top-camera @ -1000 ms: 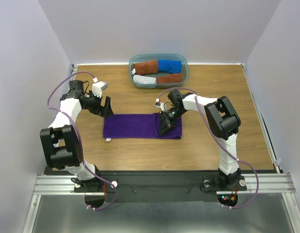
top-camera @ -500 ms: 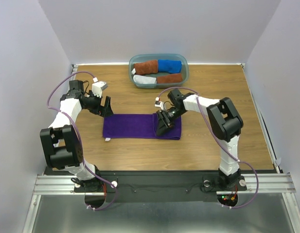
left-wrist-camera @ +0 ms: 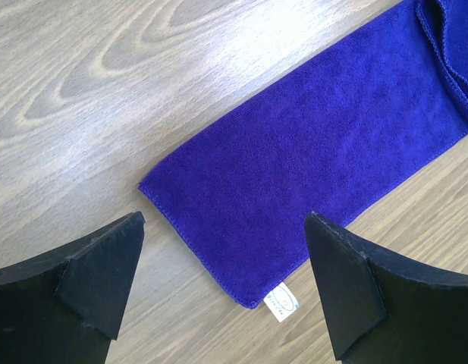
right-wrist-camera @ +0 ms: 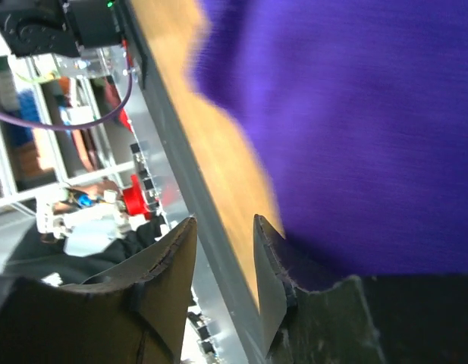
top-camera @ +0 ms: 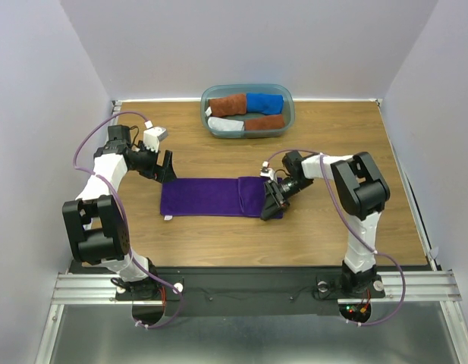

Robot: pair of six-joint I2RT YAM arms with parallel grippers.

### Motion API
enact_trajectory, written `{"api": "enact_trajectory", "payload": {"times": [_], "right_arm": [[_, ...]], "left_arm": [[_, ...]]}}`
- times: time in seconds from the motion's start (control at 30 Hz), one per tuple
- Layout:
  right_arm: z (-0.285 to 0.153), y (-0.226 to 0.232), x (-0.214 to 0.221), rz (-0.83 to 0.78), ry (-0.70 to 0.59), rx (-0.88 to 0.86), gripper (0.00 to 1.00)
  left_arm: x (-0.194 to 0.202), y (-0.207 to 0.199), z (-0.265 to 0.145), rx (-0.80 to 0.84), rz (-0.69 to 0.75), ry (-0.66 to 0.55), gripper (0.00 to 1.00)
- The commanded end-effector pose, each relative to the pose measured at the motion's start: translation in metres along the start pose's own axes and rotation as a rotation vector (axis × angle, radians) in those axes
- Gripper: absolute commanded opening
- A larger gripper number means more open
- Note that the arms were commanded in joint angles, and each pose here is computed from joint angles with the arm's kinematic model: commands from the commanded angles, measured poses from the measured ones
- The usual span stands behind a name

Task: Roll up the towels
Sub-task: Fold the towel

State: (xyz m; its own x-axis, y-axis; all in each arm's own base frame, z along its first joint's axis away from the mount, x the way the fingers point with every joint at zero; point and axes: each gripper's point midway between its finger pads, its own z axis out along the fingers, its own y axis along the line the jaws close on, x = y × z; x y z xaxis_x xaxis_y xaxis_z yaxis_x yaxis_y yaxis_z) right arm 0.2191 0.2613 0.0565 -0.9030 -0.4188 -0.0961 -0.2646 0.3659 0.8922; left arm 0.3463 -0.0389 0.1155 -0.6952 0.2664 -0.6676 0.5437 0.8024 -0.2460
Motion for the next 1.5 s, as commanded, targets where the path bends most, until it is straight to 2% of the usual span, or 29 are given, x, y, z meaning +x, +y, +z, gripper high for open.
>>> {"api": "enact_trajectory", "payload": {"times": [0.0,0.2,0.4,0.47,0.73,0.83,1.03,1.1,1.2,1.33,1.47], "right_arm": [[-0.002,-0.019,0.007,0.016,-0.004,-0.047,0.40],[-0.002,-0.013,0.006,0.009,-0.007,-0.081,0.39],[-0.035,0.036,-0.037,-0.137,-0.110,-0.063,0.39],[-0.042,0.037,-0.047,-0.150,-0.130,-0.040,0.39],[-0.055,-0.007,-0.078,-0.145,-0.164,0.102,0.34],[-0.051,-0.020,-0.080,-0.128,-0.158,0.074,0.34],[-0.037,-0.046,-0.065,-0.064,-0.114,0.080,0.33],[-0.033,-0.052,-0.052,-0.036,-0.095,0.083,0.32],[-0.031,-0.055,-0.033,-0.007,-0.076,0.099,0.32],[-0.025,-0.045,-0.003,0.007,-0.044,0.069,0.34],[-0.013,-0.011,0.035,-0.087,0.042,0.025,0.41]], "left_arm": [[0.003,0.000,0.002,0.010,-0.003,-0.004,0.99],[0.005,0.001,0.005,0.015,-0.005,-0.001,0.99],[0.007,0.002,0.007,0.007,0.018,0.008,0.99],[0.009,0.006,0.008,-0.017,0.033,0.021,0.99],[0.023,0.012,0.016,-0.076,0.100,0.079,0.99],[0.028,0.010,0.020,-0.090,0.127,0.106,0.99],[0.039,-0.002,0.030,-0.105,0.217,0.163,0.99],[0.038,-0.019,0.042,-0.094,0.282,0.193,0.98],[0.043,-0.034,0.057,-0.090,0.341,0.245,0.89],[0.047,-0.048,0.075,-0.070,0.363,0.290,0.66],[0.051,-0.055,0.101,-0.059,0.357,0.348,0.55]]}}
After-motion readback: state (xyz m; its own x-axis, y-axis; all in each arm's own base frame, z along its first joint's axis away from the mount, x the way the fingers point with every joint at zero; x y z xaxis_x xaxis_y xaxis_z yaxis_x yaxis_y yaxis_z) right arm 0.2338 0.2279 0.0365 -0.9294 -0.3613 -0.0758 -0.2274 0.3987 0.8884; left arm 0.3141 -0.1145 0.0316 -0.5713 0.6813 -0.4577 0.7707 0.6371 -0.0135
